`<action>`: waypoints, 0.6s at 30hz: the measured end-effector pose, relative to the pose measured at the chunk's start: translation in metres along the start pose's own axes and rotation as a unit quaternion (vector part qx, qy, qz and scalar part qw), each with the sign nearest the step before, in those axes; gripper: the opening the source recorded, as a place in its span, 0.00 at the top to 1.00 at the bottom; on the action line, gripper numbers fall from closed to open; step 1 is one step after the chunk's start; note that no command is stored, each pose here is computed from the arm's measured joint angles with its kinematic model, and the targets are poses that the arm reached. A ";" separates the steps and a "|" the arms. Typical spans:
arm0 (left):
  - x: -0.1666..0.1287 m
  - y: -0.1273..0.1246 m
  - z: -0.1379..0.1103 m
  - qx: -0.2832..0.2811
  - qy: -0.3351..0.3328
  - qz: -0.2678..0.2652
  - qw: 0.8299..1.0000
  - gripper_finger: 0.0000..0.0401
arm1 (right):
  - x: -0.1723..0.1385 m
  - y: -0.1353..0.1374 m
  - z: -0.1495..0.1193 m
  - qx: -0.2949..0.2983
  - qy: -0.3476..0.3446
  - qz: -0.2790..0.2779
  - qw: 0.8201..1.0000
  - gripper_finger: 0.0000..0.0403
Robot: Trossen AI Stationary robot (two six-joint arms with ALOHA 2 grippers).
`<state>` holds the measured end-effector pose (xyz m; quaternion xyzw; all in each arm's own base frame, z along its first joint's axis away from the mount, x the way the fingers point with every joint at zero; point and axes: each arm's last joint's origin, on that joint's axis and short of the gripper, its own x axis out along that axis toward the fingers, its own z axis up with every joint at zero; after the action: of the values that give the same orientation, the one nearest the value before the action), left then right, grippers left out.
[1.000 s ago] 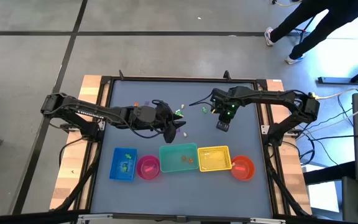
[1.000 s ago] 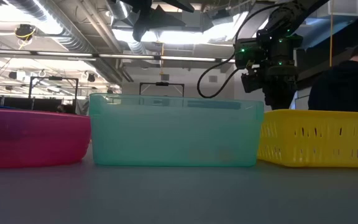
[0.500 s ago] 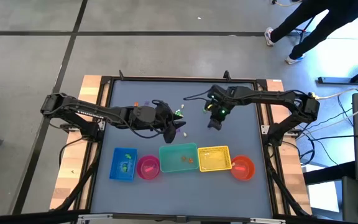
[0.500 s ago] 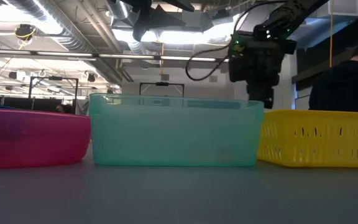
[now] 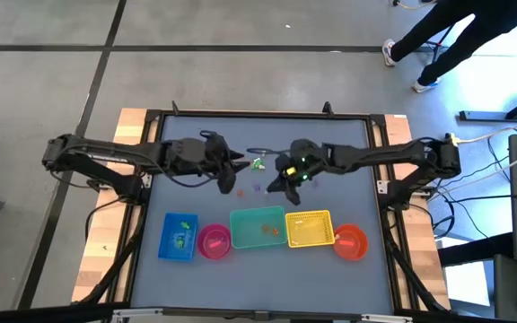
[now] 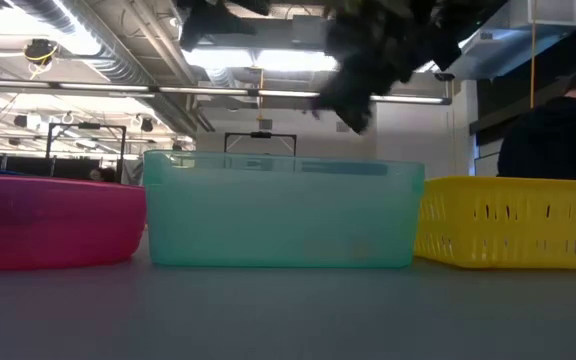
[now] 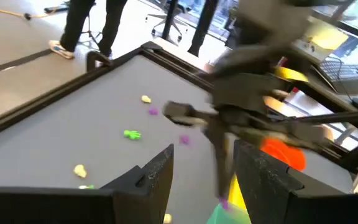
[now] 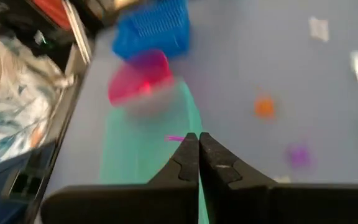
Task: Sort Halloween decoration
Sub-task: Put the purple spider toy into the pink bin
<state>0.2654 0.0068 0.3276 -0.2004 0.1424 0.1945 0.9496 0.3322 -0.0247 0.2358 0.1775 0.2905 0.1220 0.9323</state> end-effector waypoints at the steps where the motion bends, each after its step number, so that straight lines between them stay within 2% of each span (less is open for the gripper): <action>1: -0.004 0.003 0.001 -0.002 0.003 0.005 1.000 0.62 | 0.003 0.006 0.002 -0.014 -0.017 0.005 1.000 1.00; 4: -0.015 0.009 0.004 -0.002 0.009 0.015 1.000 0.62 | 0.019 0.025 0.007 -0.051 -0.069 0.016 0.996 1.00; 11: -0.025 0.017 0.009 -0.005 0.007 0.032 0.999 0.62 | 0.062 0.048 -0.002 -0.100 -0.149 0.056 0.982 1.00; 14: -0.025 0.019 0.010 -0.006 0.003 0.041 0.999 0.62 | 0.080 0.053 -0.010 -0.113 -0.169 0.071 0.977 1.00; 18: -0.025 0.022 0.011 -0.007 0.002 0.051 0.999 0.62 | 0.109 0.057 -0.010 -0.125 -0.164 0.069 0.976 1.00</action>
<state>0.2361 0.0228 0.3382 -0.2001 0.1528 0.2436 0.9366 0.4062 0.0656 0.1967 0.0966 0.1032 0.1906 0.9714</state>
